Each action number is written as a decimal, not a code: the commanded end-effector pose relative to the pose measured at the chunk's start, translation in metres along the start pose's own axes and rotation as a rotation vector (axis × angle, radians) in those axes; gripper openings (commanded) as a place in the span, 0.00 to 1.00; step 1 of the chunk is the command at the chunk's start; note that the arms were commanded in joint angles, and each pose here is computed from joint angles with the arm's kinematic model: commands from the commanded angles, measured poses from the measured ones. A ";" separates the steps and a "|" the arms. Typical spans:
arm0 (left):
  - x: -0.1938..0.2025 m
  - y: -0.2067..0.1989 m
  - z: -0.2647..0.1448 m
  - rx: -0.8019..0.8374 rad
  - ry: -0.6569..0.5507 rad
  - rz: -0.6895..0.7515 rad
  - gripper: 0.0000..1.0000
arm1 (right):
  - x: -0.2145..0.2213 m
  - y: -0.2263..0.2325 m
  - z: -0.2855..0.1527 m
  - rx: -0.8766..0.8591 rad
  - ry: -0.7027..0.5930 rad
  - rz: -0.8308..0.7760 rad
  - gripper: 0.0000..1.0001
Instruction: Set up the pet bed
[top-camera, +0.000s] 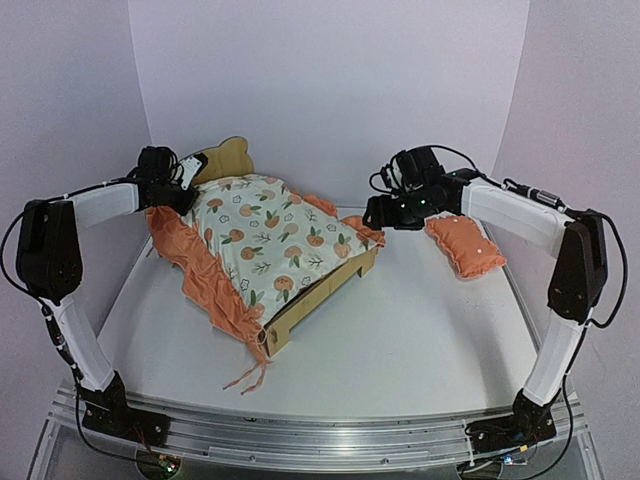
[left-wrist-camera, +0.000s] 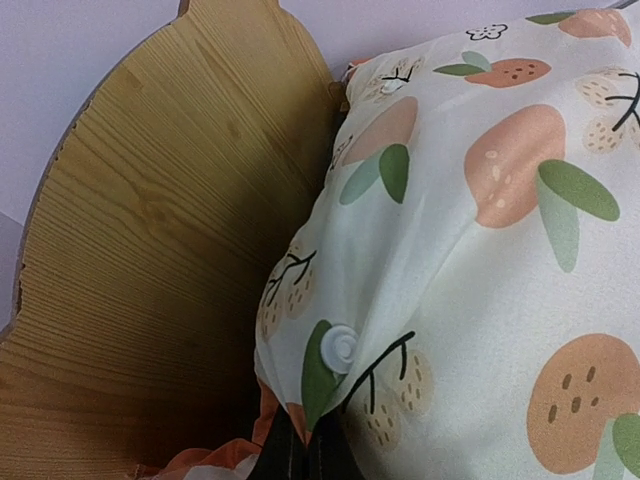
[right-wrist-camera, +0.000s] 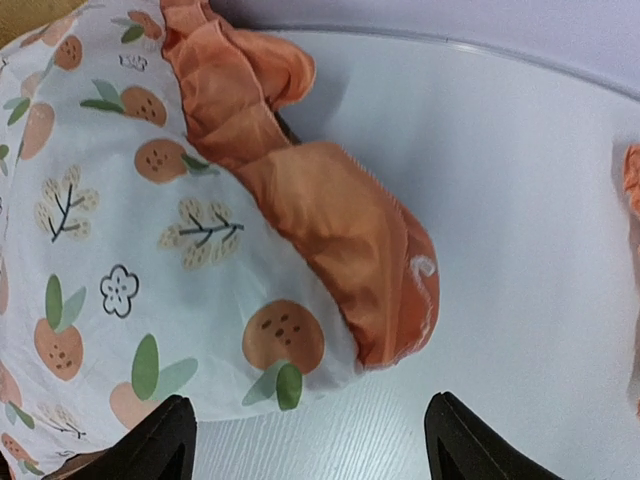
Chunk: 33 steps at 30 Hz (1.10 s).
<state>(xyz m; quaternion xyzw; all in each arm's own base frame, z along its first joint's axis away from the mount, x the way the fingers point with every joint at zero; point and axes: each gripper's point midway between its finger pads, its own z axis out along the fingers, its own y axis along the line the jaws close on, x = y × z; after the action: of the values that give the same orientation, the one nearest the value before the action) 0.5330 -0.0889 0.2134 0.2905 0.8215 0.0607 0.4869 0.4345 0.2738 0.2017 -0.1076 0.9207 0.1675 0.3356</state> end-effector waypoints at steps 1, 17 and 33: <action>-0.013 0.005 -0.004 -0.012 -0.073 0.010 0.03 | 0.024 0.002 0.007 -0.065 0.106 0.221 0.81; -0.036 -0.002 -0.035 0.054 -0.128 0.062 0.64 | 0.011 -0.006 0.065 -0.147 0.189 0.471 0.05; -0.048 -0.001 -0.028 0.071 -0.174 0.064 0.65 | -0.037 -0.010 0.055 -0.110 0.044 0.349 0.18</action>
<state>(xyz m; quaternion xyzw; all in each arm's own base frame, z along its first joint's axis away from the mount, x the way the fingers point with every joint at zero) 0.5222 -0.1013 0.2243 0.3298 0.7971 0.0358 0.5046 0.4970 0.2932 0.1848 0.0330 0.9217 0.2806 0.2659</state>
